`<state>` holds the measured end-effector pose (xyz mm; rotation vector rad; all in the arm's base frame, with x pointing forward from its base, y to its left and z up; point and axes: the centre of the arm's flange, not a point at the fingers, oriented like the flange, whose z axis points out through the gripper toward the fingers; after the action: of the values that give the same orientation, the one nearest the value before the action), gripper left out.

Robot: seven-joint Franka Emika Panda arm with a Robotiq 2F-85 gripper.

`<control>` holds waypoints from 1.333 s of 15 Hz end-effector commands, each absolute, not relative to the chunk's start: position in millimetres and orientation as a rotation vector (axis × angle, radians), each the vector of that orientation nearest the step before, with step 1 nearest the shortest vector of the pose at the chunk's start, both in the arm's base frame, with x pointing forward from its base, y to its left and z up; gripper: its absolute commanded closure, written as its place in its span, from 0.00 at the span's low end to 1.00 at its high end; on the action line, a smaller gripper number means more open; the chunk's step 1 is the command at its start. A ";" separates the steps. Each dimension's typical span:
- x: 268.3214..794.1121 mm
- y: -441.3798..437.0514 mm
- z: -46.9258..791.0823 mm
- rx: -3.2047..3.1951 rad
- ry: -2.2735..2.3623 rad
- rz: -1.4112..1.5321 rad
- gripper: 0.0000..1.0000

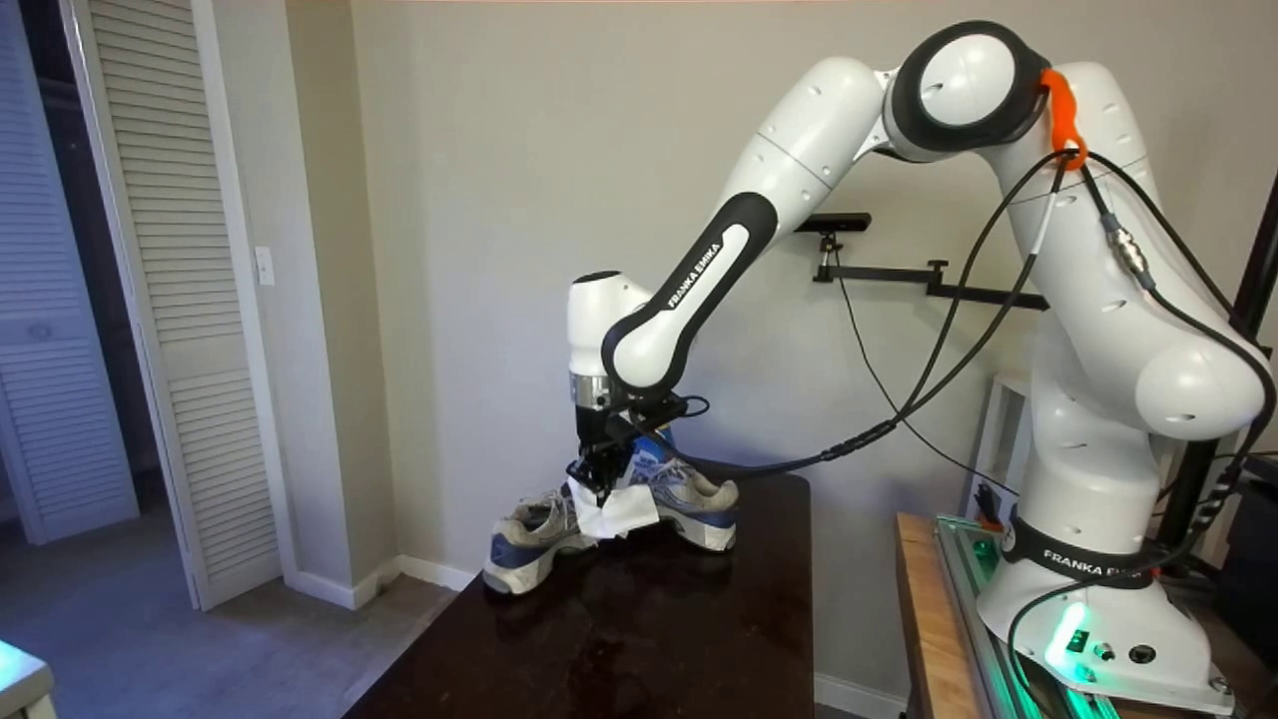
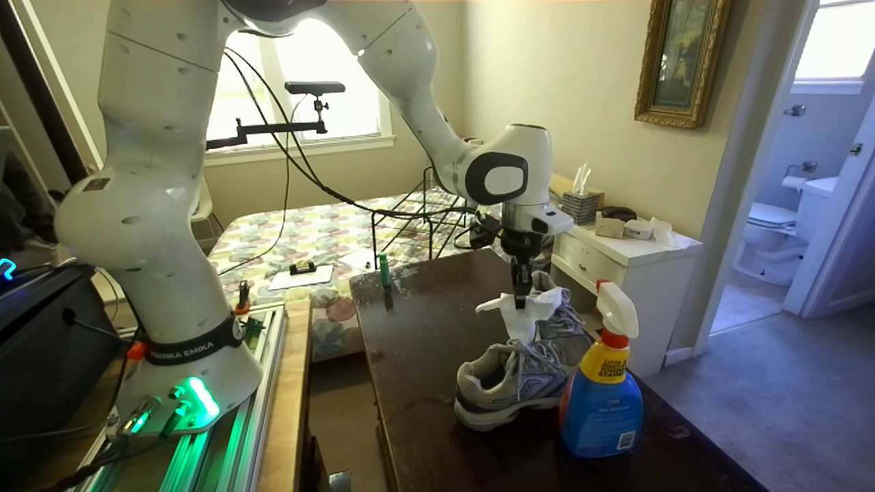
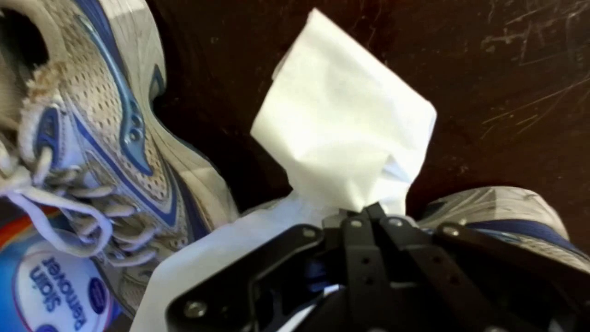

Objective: Use the napkin to wipe the shoes on the right

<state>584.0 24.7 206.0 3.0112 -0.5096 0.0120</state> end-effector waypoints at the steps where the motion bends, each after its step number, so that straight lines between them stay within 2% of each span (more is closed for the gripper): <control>1: 616.4 25.9 205.4 3.124 -0.251 0.108 1.00; 3: 629.4 22.9 204.9 3.126 -0.141 0.137 1.00; 9: 648.3 -11.5 170.1 3.027 -0.241 -0.011 1.00; 17: 639.2 -1.4 152.6 3.045 -0.009 -0.386 1.00; 20: 625.1 4.4 174.4 3.143 0.221 -0.373 1.00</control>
<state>628.7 3.4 158.6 3.0598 0.0396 -0.3496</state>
